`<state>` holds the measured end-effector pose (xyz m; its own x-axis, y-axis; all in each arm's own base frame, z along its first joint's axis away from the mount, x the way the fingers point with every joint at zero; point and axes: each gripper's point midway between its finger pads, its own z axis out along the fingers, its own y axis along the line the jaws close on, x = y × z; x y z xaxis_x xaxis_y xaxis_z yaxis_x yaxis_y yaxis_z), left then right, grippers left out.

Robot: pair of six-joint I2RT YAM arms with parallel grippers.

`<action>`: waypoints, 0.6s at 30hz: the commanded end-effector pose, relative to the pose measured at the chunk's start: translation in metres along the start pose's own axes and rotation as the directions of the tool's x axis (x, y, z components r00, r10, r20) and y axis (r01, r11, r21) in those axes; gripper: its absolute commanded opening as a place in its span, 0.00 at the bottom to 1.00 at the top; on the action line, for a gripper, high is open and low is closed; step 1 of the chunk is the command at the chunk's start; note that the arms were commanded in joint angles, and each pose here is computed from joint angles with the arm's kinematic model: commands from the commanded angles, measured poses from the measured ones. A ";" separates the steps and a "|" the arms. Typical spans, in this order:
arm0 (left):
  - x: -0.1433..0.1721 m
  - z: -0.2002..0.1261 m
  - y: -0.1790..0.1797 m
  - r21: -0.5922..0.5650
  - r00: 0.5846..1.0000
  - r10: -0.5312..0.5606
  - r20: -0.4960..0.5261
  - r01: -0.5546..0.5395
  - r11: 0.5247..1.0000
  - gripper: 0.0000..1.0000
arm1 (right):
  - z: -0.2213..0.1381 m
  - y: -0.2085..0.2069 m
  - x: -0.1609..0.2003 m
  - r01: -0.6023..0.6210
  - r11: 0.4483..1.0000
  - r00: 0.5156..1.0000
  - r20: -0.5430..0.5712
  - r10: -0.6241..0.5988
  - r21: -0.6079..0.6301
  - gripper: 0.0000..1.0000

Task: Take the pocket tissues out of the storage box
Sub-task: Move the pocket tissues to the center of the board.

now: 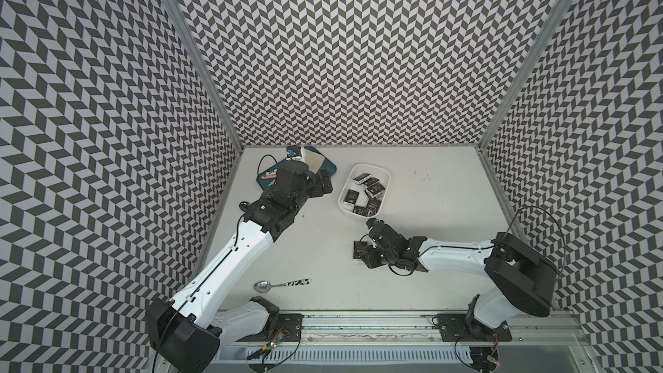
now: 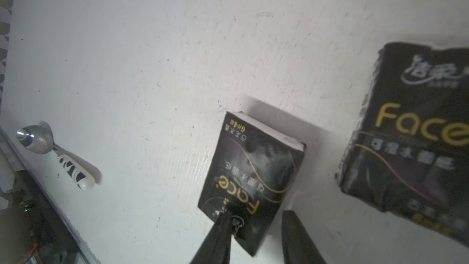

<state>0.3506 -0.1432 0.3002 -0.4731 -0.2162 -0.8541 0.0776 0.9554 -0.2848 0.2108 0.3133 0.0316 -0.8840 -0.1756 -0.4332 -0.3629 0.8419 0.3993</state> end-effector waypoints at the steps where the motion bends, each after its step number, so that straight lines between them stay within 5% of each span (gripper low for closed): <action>1: -0.001 -0.006 -0.001 0.007 1.000 -0.001 0.013 0.001 1.000 0.99 | 0.004 0.005 -0.007 -0.003 1.000 0.999 0.032 0.004 -0.015 0.33; 18: 0.001 -0.006 0.002 -0.001 1.000 0.006 0.013 -0.006 1.000 0.99 | 0.015 -0.021 -0.041 -0.090 0.990 0.991 0.106 0.079 0.104 0.24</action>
<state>0.3493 -0.1423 0.2980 -0.4756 -0.2147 -0.8530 0.0760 0.9561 -0.2830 0.2464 0.3199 0.0319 -0.8763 -0.0899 -0.4734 -0.2932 0.8792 0.3757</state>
